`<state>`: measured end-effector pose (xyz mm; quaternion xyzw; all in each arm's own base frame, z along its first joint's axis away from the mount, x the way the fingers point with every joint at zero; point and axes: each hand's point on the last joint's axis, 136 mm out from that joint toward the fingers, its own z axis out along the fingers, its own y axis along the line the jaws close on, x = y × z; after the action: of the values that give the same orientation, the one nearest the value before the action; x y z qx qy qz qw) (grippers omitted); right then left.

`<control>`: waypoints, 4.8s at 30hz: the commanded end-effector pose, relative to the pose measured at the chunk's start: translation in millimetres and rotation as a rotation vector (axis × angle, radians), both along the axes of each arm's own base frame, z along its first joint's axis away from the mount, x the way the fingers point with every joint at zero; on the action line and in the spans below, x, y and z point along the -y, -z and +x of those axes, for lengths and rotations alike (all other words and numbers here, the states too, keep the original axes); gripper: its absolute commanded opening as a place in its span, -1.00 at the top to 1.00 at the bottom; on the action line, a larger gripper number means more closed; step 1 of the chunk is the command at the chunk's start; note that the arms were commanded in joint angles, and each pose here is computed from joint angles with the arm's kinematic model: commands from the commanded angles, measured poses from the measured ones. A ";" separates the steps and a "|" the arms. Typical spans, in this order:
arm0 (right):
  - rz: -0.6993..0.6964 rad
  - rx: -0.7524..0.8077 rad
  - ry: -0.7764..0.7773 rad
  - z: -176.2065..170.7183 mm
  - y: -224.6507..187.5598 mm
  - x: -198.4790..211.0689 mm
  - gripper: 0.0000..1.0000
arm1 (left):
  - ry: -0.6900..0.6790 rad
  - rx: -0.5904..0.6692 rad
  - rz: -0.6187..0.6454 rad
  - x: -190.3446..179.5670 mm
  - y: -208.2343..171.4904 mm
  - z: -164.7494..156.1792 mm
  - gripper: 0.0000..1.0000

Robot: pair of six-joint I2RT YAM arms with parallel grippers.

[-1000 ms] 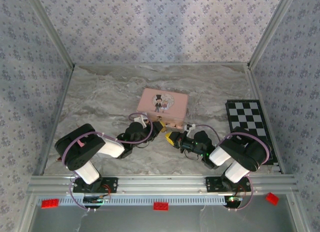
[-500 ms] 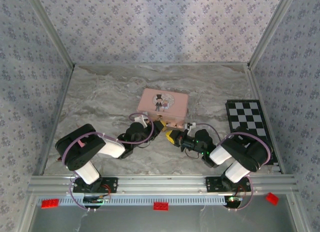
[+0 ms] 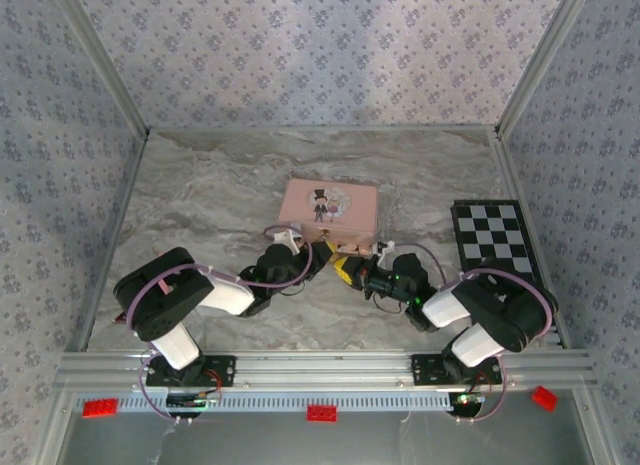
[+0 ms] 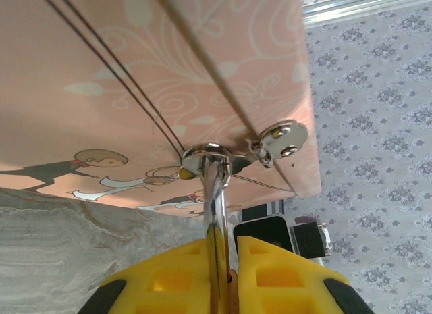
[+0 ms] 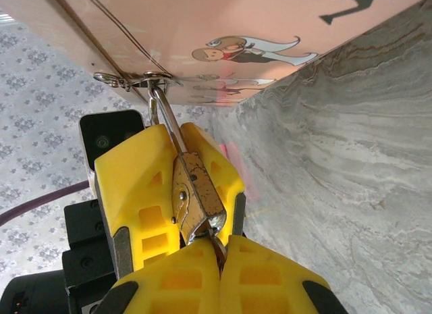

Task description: Unlock a padlock with a key

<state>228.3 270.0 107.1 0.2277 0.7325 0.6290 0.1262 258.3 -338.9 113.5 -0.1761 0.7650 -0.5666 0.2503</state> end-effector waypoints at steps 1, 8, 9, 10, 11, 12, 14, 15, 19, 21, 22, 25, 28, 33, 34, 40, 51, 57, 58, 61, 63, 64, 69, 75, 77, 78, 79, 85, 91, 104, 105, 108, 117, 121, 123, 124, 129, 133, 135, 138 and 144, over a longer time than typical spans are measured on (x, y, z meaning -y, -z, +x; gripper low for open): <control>0.020 0.117 0.048 21.6 -31.1 1.0 1.00 | 0.170 0.060 -0.094 34.5 -31.9 -29.8 1.00; -0.169 0.093 0.055 8.1 -9.8 21.7 -0.15 | 0.108 0.017 -0.033 20.4 -22.3 -20.2 1.00; -0.223 0.097 0.055 4.4 -7.8 27.6 -0.25 | 0.098 0.006 -0.018 17.4 -20.2 -18.3 1.00; -0.279 0.104 0.054 1.1 -7.7 33.3 -0.33 | 0.089 -0.005 -0.003 14.5 -17.6 -16.9 1.00; -0.355 0.118 0.059 -2.7 -8.9 42.3 -0.42 | 0.077 -0.018 0.010 10.9 -15.4 -15.4 1.00; -0.439 0.133 0.067 -7.5 -10.0 53.8 -0.49 | 0.065 -0.029 0.023 7.2 -12.6 -13.6 1.00; -0.564 0.185 0.094 -14.5 -18.6 76.9 -0.52 | 0.049 -0.039 0.036 1.8 -10.3 -10.4 1.00; -0.614 0.218 0.109 -16.8 -24.1 88.0 -0.52 | 0.044 -0.042 0.037 0.0 -10.1 -9.0 1.00; -0.688 0.402 0.082 -24.1 -49.5 98.1 -0.39 | 0.032 -0.064 0.060 -2.4 -7.6 -5.9 1.00; -0.748 0.519 0.034 -28.7 -56.5 93.2 -0.35 | 0.031 -0.081 0.075 -2.1 -6.5 -5.3 1.00; -0.779 0.569 0.011 -30.6 -58.7 90.3 -0.35 | 0.027 -0.089 0.080 -2.5 -5.9 -4.5 1.00; -0.873 0.717 -0.027 -33.9 -66.7 83.6 -0.40 | 0.019 -0.103 0.078 -3.4 -6.0 -4.2 1.00; -0.925 0.883 -0.058 -37.4 -74.1 70.3 -0.37 | 0.016 -0.114 0.082 -5.0 -7.1 -5.2 1.00; -1.106 1.198 -0.165 -48.3 -67.4 42.2 -0.18 | 0.010 -0.131 0.106 -11.3 -7.2 -8.0 1.00; -1.147 1.253 -0.176 -50.7 -65.9 38.0 -0.18 | 0.009 -0.135 0.110 -12.6 -7.1 -8.1 1.00; -1.270 1.518 -0.279 -65.6 -48.5 6.4 -0.18 | 0.021 -0.139 0.110 -14.2 -9.7 -13.4 1.00; -1.391 1.550 -0.237 -50.8 -26.0 -4.8 0.14 | 0.032 -0.134 0.083 -12.5 -13.5 -17.1 1.00; -1.471 1.536 -0.240 -43.0 -10.6 -8.5 0.18 | 0.038 -0.130 0.081 -11.6 -14.1 -17.6 1.00; -1.473 1.538 -0.249 -43.4 -7.6 -10.5 0.18 | 0.038 -0.129 0.080 -11.3 -14.5 -17.5 1.00; -1.495 1.530 -0.257 -41.8 0.6 -13.9 0.18 | 0.043 -0.130 0.078 -10.9 -14.5 -18.0 1.00; -1.517 1.526 -0.251 -40.0 4.9 -14.9 0.21 | 0.044 -0.130 0.081 -11.1 -13.6 -18.5 1.00; -1.521 1.527 -0.247 -39.4 6.1 -16.1 0.21 | 0.043 -0.128 0.083 -11.3 -13.7 -18.1 1.00; -1.525 1.518 -0.229 -36.4 8.8 -20.8 0.29 | 0.044 -0.126 0.081 -10.2 -13.4 -18.2 1.00; -1.508 1.522 -0.224 -36.7 8.4 -26.8 0.47 | 0.048 -0.129 0.087 -8.5 -10.4 -18.5 1.00; -1.514 1.520 -0.229 -35.4 10.4 -28.5 0.49 | 0.050 -0.129 0.081 -7.2 -10.2 -18.0 1.00; -1.517 1.520 -0.233 -35.3 12.1 -29.3 0.49 | 0.052 -0.130 0.078 -6.7 -9.7 -17.9 1.00; -1.516 1.520 -0.237 -35.7 13.4 -31.0 0.49 | 0.054 -0.131 0.076 -5.7 -9.6 -17.8 1.00; -1.587 1.511 -0.211 -27.5 14.5 -30.2 0.60 | 0.059 -0.131 0.074 -4.9 -8.2 -18.5 1.00; -1.584 1.482 -0.200 -23.8 15.2 -28.7 0.70 | 0.059 -0.129 0.070 -5.0 -8.6 -18.8 1.00; -1.382 1.189 -0.051 -11.2 5.6 -6.8 0.82 | 0.061 -0.102 0.052 -3.1 -14.1 -17.2 1.00; -1.348 1.148 -0.044 -10.8 5.0 -4.9 0.82 | 0.059 -0.098 0.048 -2.7 -15.3 -16.6 1.00; -1.195 1.003 -0.053 -11.9 7.9 -2.7 0.84 | 0.060 -0.085 0.045 -0.9 -17.5 -15.3 1.00; -1.015 0.826 -0.066 -26.9 17.7 2.1 0.90 | 0.090 -0.099 0.022 13.6 -12.1 -15.4 1.00; -1.022 0.818 -0.072 -27.2 19.4 2.5 0.92 | 0.101 -0.108 0.020 16.5 -8.8 -16.6 1.00; -1.021 0.810 -0.073 -27.3 20.5 2.8 0.93 | 0.109 -0.113 0.036 17.0 -7.0 -17.5 0.98; -1.016 0.805 -0.080 -28.2 21.9 2.0 0.94 | 0.119 -0.115 0.056 17.9 -4.8 -18.6 0.97; -1.010 0.768 -0.099 -27.3 31.0 4.1 0.99 | 0.142 -0.124 0.106 18.3 2.4 -20.9 0.64; -0.993 0.752 -0.095 -28.4 32.6 5.9 1.00 | 0.141 -0.124 0.126 16.2 6.1 -20.7 0.18; -0.988 0.750 -0.096 -28.7 32.5 5.9 1.00 | 0.136 -0.128 0.134 14.8 8.4 -20.4 0.11; -0.983 0.747 -0.094 -28.1 31.3 6.1 1.00 | 0.128 -0.131 0.133 13.4 9.5 -19.1 0.03; -0.971 0.731 -0.089 -27.0 33.5 8.7 1.00 | 0.104 -0.143 0.150 5.2 13.6 -16.6 -0.05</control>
<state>200.5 264.3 73.3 -0.1324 0.8537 0.2565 0.4335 235.7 -341.9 84.7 -0.1636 0.8386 -0.4929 0.1647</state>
